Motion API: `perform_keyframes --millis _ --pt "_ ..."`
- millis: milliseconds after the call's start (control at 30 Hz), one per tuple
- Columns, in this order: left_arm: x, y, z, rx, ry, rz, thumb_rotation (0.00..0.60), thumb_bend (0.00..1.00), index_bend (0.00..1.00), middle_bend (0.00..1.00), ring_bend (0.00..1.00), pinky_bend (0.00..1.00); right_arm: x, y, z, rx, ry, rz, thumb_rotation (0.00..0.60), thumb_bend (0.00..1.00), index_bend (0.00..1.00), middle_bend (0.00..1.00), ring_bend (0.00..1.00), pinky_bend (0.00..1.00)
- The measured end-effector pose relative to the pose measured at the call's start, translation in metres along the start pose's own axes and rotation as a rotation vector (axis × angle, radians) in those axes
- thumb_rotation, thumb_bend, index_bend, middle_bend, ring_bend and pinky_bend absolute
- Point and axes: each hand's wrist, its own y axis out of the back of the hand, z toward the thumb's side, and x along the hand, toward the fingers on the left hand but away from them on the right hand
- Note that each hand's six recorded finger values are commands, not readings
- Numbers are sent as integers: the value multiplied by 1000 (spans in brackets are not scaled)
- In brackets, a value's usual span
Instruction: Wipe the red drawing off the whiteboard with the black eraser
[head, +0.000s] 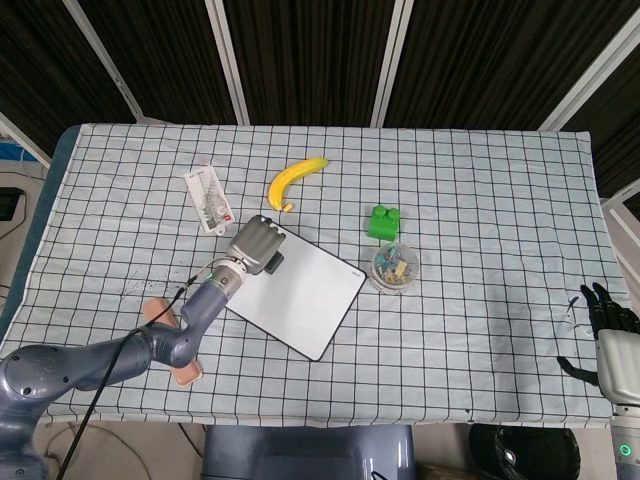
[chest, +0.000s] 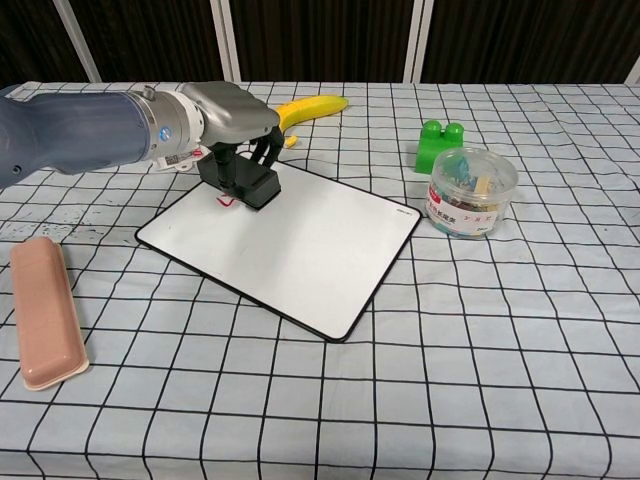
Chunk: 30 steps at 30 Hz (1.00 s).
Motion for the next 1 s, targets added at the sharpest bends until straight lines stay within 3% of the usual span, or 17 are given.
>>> perform_keyframes --millis 667,1000 --pt "-19 -17 -2 -37 -23 -54 600 274 483 466 260 390 0 1 1 4 6 -7 600 30 0 84 168 183" --pt "-26 -24 -9 -10 -13 -83 600 274 482 466 260 391 0 0 2 4 4 -7 600 31 0 84 168 183"
